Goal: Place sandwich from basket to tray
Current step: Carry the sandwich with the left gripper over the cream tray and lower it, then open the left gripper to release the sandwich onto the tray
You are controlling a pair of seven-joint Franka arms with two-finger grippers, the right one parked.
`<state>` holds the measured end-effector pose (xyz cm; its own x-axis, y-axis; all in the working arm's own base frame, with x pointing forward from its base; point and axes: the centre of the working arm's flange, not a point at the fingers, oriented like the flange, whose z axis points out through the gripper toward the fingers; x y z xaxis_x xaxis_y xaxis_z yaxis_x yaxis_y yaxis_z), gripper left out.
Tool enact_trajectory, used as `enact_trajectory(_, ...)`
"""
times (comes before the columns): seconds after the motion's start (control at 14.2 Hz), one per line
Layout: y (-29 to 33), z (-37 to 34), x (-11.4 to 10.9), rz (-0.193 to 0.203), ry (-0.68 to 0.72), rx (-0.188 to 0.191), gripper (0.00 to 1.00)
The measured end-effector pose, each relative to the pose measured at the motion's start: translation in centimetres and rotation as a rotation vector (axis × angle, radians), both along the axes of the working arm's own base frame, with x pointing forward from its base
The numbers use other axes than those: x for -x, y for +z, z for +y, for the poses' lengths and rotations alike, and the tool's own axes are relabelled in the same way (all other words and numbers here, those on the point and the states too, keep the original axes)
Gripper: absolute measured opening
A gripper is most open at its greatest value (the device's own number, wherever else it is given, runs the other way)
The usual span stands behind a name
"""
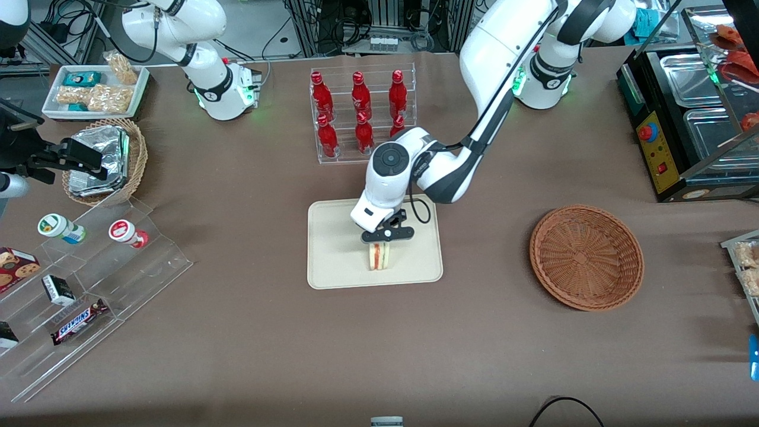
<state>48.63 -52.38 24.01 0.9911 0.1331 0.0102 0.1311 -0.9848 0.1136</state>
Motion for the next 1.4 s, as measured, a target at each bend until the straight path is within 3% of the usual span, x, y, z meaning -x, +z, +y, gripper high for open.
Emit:
enact_trajectory(0.21, -1.3, -1.2, 1.4, 0.01, 0.016, -0.002, 0.15)
enact_trajectory(0.28, -1.2, -1.4, 1.5, 0.009, 0.033, 0.001, 0.22)
enact_trajectory(0.63, 1.3, -2.1, 1.2, -0.008, 0.082, 0.025, 0.7)
enact_trajectory(0.84, 6.5, -1.6, 1.0, -0.014, 0.081, 0.002, 0.99)
enact_trajectory(0.98, 10.5, 0.3, 0.4, -0.025, 0.082, -0.054, 1.0)
enact_trajectory(1.19, 13.7, 4.8, -0.9, 0.029, 0.133, -0.153, 1.0)
enact_trajectory(1.4, 13.6, 9.7, -3.4, 0.058, 0.174, -0.183, 1.0)
